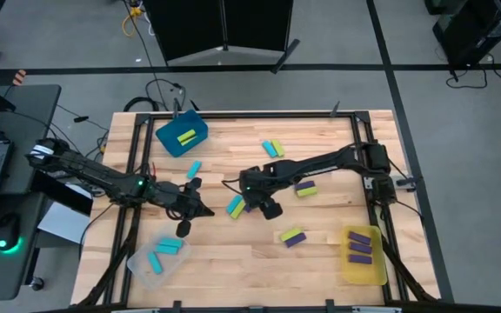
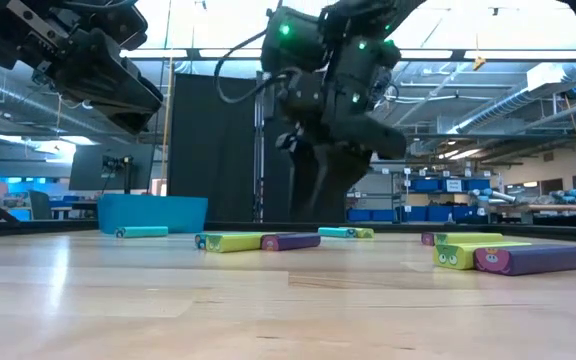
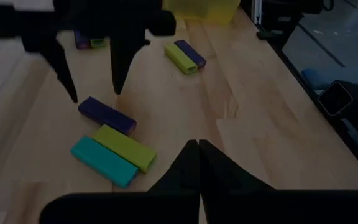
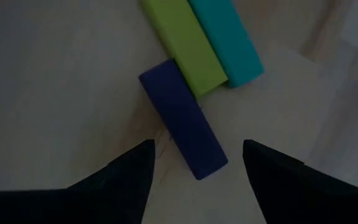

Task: Sort blocks
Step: Put the violet block into the yellow bin

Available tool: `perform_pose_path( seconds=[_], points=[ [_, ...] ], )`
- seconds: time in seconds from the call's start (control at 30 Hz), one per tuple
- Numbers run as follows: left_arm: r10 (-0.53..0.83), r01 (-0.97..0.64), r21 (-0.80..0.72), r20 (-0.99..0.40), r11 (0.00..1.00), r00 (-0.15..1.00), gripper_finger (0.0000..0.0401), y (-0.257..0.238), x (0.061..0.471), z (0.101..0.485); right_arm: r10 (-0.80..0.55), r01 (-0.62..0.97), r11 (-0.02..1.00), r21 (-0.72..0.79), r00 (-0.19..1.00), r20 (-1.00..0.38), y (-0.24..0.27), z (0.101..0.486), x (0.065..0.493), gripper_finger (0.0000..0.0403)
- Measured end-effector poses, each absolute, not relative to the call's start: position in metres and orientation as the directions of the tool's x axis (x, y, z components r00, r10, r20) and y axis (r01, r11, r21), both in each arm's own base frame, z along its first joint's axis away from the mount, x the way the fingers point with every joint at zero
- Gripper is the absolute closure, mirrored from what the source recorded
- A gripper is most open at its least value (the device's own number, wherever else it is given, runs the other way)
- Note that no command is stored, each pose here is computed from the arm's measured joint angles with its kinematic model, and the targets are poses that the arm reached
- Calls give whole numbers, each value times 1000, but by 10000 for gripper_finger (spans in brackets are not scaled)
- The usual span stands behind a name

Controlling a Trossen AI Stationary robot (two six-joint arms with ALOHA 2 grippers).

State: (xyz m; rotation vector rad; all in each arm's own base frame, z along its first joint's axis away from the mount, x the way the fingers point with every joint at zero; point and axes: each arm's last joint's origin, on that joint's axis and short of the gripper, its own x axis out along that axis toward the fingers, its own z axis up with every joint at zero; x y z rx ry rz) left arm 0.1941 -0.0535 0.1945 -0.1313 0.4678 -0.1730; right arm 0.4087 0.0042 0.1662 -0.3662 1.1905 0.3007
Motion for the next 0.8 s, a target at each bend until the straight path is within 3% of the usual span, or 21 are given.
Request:
perform_pose_path(
  seconds=[0.5, 0.67, 0.8],
  points=[
    [-196, 136, -164, -442, 977, 875, 399, -54, 194, 194, 111, -440, 897, -38, 308, -945, -6, 137, 416, 187],
    [-195, 143, -148, -445, 979, 874, 399, -53, 194, 194, 121, -409, 913, -8, 289, -950, -8, 133, 416, 220],
    [-196, 144, -149, -440, 978, 876, 399, -54, 194, 194, 121, -374, 927, 11, 274, -954, -7, 135, 413, 274]
  ],
)
